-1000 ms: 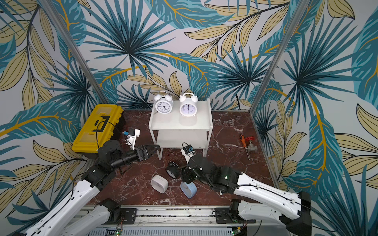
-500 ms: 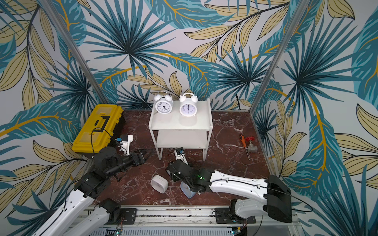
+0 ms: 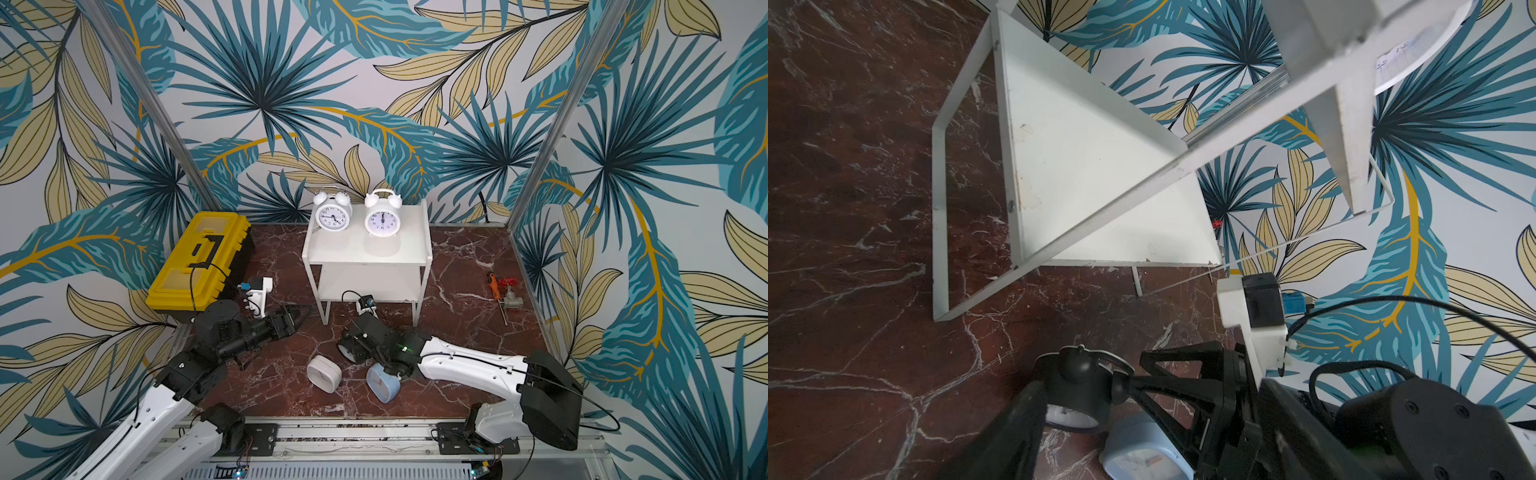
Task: Place the alarm clocks on the shelf by style
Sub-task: Pick up the alarm from the center of the board.
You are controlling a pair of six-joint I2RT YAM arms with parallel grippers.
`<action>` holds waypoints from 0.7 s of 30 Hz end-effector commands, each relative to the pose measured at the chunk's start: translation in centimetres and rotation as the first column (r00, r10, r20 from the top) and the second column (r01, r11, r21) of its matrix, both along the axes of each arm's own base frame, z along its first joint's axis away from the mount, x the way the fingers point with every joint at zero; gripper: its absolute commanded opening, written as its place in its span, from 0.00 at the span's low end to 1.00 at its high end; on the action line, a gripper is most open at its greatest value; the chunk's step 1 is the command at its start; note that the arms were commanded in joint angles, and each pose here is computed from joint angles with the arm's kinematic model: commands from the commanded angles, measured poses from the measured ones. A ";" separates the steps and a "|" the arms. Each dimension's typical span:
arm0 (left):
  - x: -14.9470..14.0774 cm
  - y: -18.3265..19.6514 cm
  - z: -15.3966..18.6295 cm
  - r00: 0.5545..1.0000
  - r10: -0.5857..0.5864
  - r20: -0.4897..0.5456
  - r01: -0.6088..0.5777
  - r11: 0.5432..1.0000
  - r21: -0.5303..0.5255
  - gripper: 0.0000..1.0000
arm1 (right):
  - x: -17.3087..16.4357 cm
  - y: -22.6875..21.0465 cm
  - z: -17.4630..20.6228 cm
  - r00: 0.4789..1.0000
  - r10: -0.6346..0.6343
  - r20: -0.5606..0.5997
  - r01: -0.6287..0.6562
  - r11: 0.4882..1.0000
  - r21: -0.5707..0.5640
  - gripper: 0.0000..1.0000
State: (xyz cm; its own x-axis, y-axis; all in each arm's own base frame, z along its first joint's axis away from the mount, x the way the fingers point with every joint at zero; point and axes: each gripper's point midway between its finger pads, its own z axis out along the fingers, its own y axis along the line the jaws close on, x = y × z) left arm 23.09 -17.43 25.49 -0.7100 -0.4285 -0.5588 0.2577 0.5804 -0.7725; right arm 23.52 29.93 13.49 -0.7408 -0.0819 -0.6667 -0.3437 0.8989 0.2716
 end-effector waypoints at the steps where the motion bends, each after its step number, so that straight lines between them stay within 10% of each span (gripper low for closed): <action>1: -0.3 0.1 -0.5 1.000 -0.009 0.005 0.009 1.000 0.005 0.82 | 0.0 0.6 -1.1 0.999 0.036 -0.010 -0.036 0.999 -0.010 0.36; 21: -0.3 0.0 -1.3 1.000 -0.021 -0.004 0.021 1.000 0.010 0.81 | 0.5 0.6 -1.9 0.999 0.046 -0.025 -0.049 0.992 -0.117 0.18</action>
